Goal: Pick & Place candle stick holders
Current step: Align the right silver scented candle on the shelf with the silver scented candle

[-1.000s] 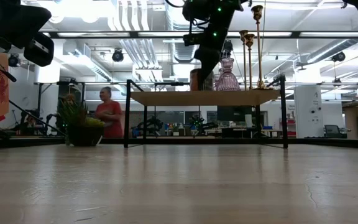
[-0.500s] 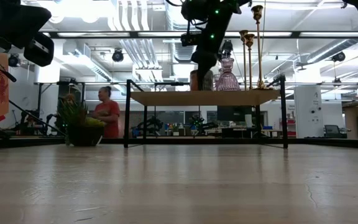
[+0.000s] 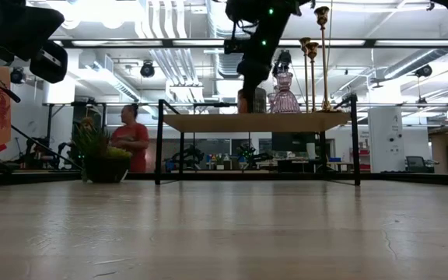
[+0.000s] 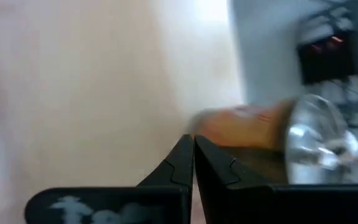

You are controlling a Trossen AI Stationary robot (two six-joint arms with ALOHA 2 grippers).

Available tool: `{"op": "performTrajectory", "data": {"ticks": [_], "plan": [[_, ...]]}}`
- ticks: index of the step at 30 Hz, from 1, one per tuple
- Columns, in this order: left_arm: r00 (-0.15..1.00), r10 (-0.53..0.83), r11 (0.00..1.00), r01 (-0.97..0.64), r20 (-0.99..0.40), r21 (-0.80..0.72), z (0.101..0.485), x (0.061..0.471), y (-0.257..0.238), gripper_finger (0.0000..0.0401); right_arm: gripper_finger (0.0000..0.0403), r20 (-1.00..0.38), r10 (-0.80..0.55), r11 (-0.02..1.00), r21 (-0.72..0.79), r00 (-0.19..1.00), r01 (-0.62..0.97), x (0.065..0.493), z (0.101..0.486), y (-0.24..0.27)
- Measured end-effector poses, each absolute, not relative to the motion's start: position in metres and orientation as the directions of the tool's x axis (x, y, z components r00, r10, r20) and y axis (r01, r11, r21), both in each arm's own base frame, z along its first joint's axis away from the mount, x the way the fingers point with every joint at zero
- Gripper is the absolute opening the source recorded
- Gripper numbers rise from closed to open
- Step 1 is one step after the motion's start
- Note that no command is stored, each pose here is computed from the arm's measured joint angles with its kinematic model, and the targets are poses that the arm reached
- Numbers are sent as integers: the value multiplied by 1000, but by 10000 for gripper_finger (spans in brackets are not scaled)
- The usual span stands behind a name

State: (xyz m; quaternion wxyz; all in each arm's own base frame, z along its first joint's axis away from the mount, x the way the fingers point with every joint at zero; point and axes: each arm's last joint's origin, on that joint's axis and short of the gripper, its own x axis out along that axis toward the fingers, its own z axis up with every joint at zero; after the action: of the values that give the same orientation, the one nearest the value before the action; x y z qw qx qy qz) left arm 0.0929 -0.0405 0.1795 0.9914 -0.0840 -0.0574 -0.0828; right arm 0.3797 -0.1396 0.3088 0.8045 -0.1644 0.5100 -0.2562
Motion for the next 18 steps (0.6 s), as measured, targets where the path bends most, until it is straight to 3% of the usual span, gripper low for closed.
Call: {"op": "performTrajectory", "data": {"ticks": [8, 18], "plan": [[980, -154, 972, 173, 128, -157, 180, 93, -41, 16, 8, -803, -292, 956, -267, 520, 124, 373, 329, -85], [980, -154, 972, 174, 127, -157, 179, 93, -41, 16, 8, -639, -123, 985, -171, 759, 15, 327, 357, -8]]}}
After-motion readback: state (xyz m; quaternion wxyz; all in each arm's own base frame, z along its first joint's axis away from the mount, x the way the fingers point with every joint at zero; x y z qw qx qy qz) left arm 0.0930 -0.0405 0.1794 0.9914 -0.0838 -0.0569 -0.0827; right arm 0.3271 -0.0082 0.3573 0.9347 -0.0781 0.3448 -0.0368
